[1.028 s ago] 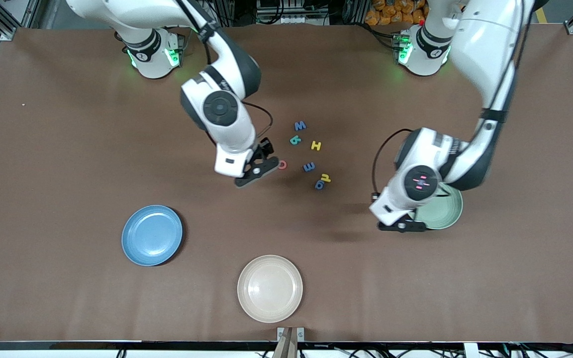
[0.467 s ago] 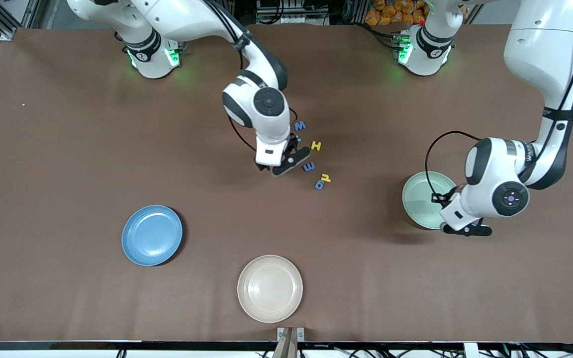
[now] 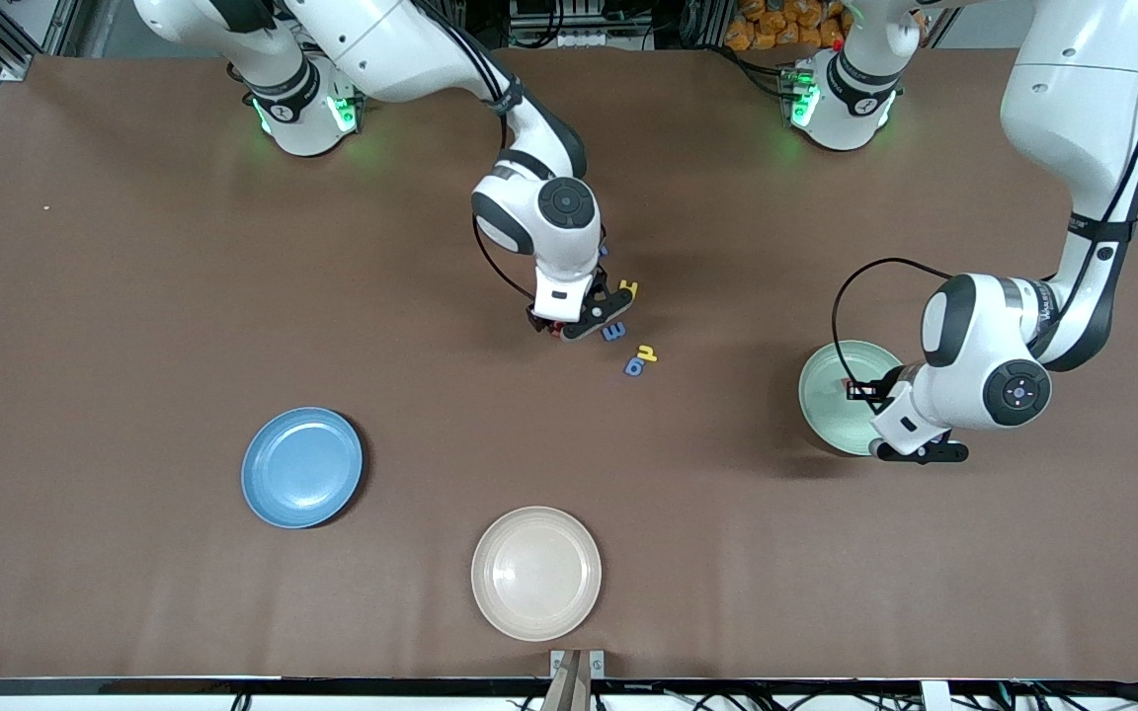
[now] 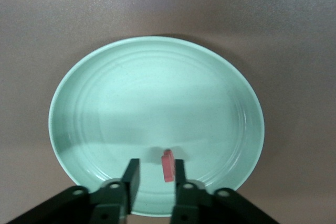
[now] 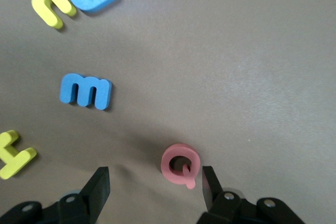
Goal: Sort uppercase to blue plate, lowercase to green plate
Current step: 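Drop the m onto the green plate while the right gripper grasps the q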
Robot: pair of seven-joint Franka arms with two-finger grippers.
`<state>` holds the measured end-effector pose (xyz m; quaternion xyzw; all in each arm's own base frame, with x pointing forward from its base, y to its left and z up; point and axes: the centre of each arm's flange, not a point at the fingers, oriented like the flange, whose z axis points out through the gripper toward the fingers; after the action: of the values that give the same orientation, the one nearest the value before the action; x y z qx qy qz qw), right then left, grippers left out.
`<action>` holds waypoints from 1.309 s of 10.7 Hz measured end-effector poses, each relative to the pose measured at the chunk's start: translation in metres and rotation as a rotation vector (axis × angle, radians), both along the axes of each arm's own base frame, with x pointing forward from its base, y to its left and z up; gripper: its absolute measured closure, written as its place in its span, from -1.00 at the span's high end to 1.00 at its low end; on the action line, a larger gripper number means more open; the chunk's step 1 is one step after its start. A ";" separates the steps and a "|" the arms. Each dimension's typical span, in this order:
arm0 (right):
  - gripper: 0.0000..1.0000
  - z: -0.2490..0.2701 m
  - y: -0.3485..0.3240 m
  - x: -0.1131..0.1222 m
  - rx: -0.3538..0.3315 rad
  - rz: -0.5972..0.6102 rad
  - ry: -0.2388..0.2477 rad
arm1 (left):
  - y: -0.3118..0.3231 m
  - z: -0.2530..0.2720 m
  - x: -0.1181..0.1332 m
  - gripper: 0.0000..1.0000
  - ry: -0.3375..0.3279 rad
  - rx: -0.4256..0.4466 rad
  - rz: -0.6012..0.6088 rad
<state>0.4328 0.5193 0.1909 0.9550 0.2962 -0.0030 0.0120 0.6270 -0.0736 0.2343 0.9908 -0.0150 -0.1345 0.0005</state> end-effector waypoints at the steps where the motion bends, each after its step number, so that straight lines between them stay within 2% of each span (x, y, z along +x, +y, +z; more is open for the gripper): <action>1: 0.59 -0.004 -0.001 0.000 -0.002 0.000 0.001 | 0.000 0.000 0.000 -0.13 -0.001 0.000 0.001; 3: 0.52 -0.006 -0.002 0.001 -0.004 -0.004 0.001 | 0.000 0.001 0.001 -0.09 -0.007 -0.001 0.003; 4: 0.52 -0.007 -0.003 0.002 -0.006 -0.007 0.001 | 0.000 0.003 0.002 0.06 -0.012 0.001 0.010; 8: 0.49 -0.010 -0.008 0.009 -0.005 -0.018 -0.006 | -0.021 0.012 0.004 0.45 -0.030 0.004 0.074; 9: 0.44 -0.010 -0.009 0.010 -0.005 -0.022 -0.007 | -0.032 0.015 0.004 0.46 -0.034 0.003 0.094; 10: 0.30 -0.011 -0.011 0.012 -0.006 -0.029 -0.008 | -0.045 0.019 0.004 0.60 -0.038 0.002 0.120; 12: 0.21 -0.011 -0.017 0.018 -0.006 -0.043 -0.009 | -0.068 0.023 0.001 0.70 -0.041 0.000 0.159; 13: 0.18 -0.011 -0.018 0.020 -0.006 -0.046 -0.008 | -0.075 0.024 0.000 0.71 -0.041 -0.001 0.170; 14: 0.07 -0.011 -0.018 0.020 -0.006 -0.047 -0.008 | -0.079 0.025 -0.001 0.71 -0.042 -0.001 0.175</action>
<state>0.4527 0.5011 0.1800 0.9618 0.2734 -0.0002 0.0161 0.6263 -0.1522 0.2597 0.9909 0.0717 -0.1130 0.0125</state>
